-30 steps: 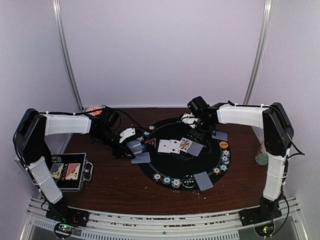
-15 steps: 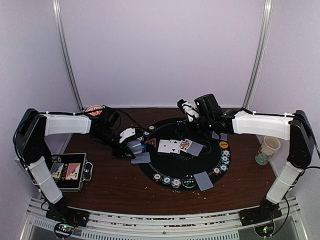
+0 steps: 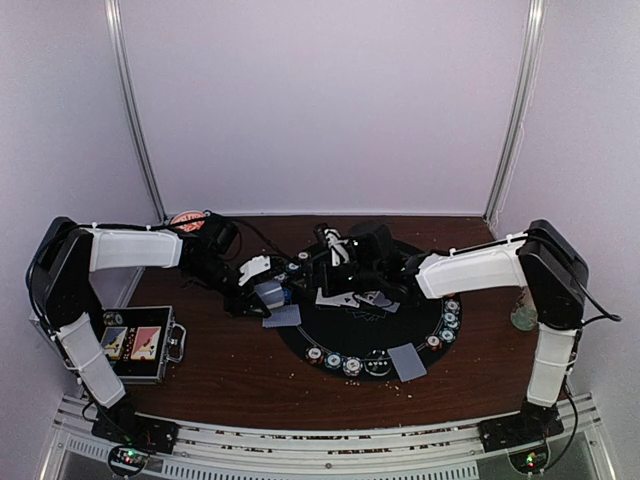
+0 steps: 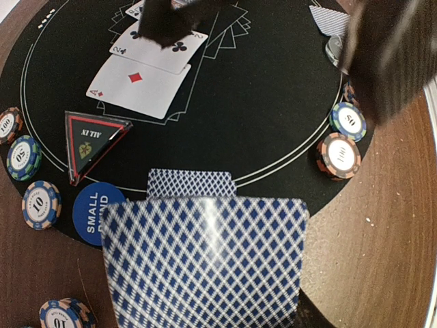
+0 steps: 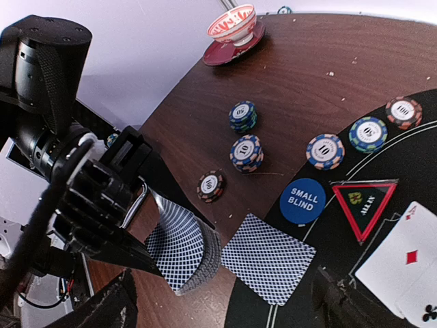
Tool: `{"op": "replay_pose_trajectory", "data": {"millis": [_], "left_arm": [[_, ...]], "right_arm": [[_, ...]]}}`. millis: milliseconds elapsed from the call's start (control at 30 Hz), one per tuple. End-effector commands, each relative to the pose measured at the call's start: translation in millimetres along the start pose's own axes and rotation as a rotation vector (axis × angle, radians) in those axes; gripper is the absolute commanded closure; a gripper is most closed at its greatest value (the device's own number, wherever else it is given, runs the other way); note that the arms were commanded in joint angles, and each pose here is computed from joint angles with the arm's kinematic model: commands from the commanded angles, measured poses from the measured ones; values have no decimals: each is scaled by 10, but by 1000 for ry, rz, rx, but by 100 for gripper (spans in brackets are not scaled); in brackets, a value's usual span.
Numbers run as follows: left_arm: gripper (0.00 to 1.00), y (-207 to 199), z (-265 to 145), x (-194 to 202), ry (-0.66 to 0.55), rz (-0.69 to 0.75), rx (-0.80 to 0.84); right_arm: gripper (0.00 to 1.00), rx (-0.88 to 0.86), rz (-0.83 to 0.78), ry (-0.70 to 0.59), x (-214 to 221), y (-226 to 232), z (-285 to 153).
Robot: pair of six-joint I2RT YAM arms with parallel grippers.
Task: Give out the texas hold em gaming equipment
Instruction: Pick up the poker card from the face-down deck piles.
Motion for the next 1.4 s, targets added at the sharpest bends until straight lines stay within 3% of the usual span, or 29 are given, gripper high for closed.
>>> {"op": "replay_pose_trajectory", "data": {"millis": [0,600,900,1367], "left_arm": [[52,-23,-71,-108,-45,35,0],[52,-23,-79,-112,-49,36,2],[52,-25,-72,-109,-48,37,5],[52,-29,-68,-110,-49,37,8]], "right_arm": [[11,-46,57,-42,-65,53,196],[15,-105,101,11,111,112,613],[20,-53,137,36,241,24,754],[39,113,106,79,273,-183,663]]}}
Point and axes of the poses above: each gripper's point midway between its finger pads, its own z axis out along the fingers, its own y axis along the line the jaws close on, x = y × z, the point moved 8 cm from there along -z, back along the fingers, and after that the axes turned 11 degrees about -z, right-handed, at the moved point
